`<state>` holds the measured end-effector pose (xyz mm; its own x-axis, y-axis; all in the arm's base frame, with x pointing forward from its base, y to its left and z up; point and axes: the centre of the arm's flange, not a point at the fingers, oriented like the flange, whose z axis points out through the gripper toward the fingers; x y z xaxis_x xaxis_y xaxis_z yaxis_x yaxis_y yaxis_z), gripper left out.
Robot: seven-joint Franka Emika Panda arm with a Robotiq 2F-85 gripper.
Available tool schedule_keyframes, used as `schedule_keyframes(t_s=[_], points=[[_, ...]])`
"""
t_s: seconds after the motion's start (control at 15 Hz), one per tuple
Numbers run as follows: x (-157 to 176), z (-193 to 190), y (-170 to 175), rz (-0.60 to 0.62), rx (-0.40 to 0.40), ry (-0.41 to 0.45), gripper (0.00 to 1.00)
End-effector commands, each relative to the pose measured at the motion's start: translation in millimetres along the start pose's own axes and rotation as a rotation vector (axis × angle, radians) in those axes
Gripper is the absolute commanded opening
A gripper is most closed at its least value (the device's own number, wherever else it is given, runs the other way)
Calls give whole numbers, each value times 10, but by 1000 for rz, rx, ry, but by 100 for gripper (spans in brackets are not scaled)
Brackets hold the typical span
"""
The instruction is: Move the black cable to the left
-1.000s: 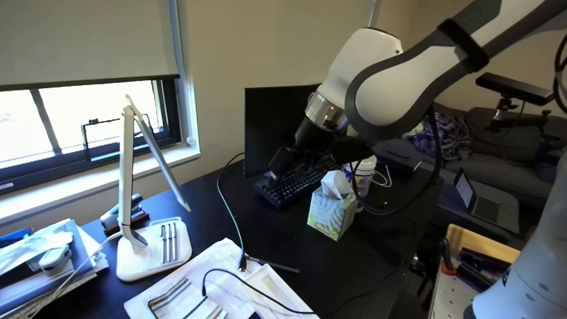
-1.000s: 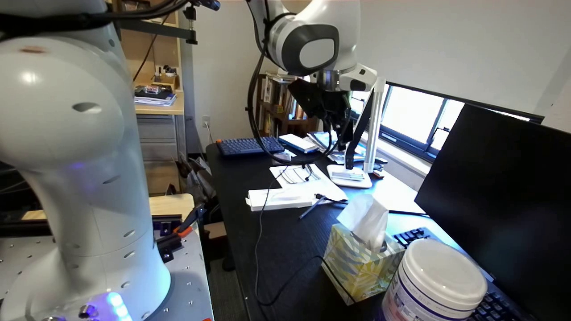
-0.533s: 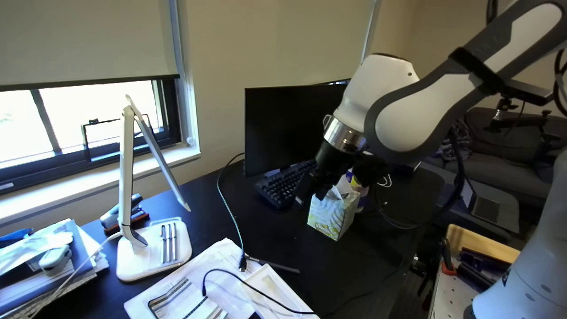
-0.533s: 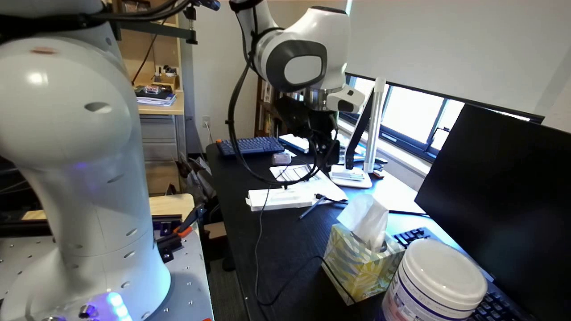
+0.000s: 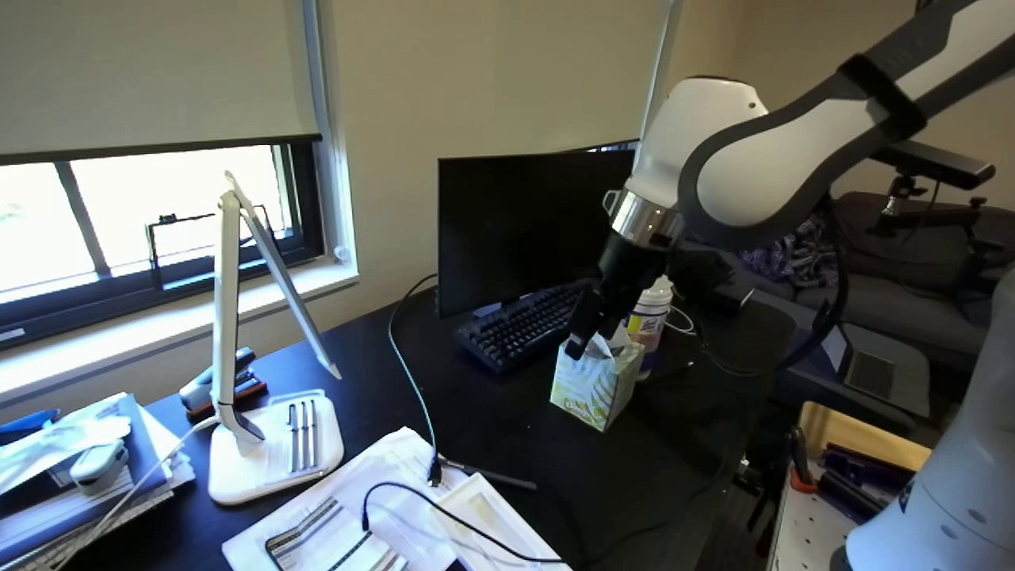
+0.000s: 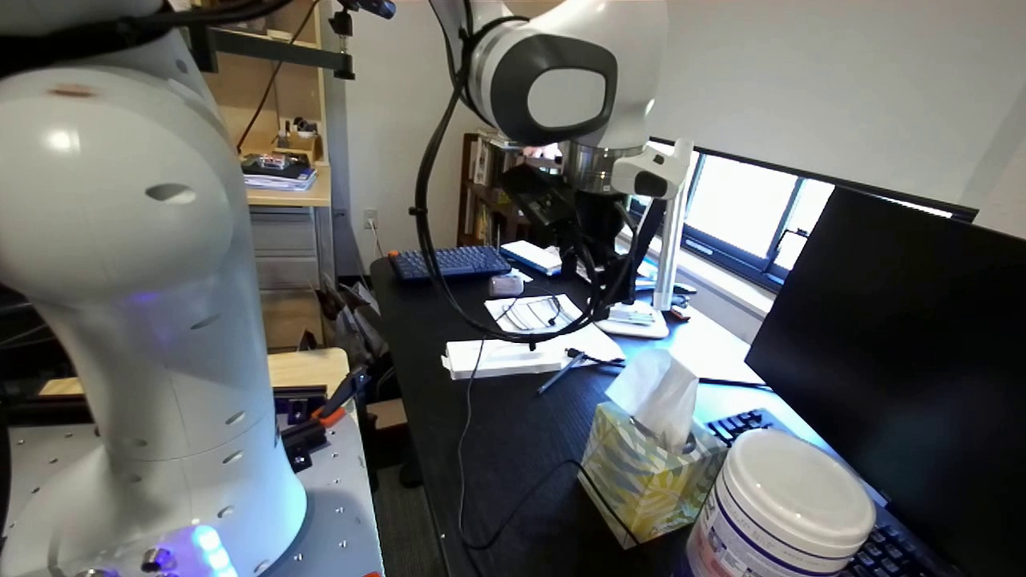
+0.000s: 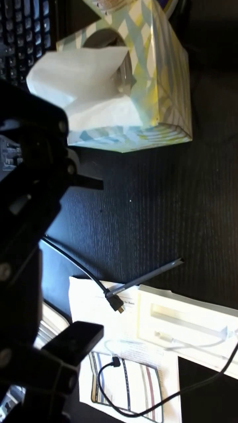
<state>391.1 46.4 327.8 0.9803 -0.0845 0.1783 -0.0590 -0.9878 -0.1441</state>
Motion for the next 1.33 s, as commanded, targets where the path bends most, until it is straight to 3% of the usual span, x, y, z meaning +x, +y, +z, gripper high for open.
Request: schedule_keyframes(t_s=[0.0, 0.07, 0.13, 0.2, 0.33, 0.67, 0.87, 1.13, 1.27], points=[[-602, -187, 480, 4, -26, -53, 100], [-627, -195, 539, -12, -18, -59, 100], [-562, -234, 528, 17, 11, -1, 100], [-12, -177, 390, 27, -9, -38, 100], [18, -260, 451, 36, -1, -17, 100], [-75, -234, 492, 23, 1, -49, 100], [-272, -119, 671, 30, -4, -110, 100], [-396, -82, 964, 42, -34, -113, 100], [-499, 37, 1120, 36, -70, -170, 100]])
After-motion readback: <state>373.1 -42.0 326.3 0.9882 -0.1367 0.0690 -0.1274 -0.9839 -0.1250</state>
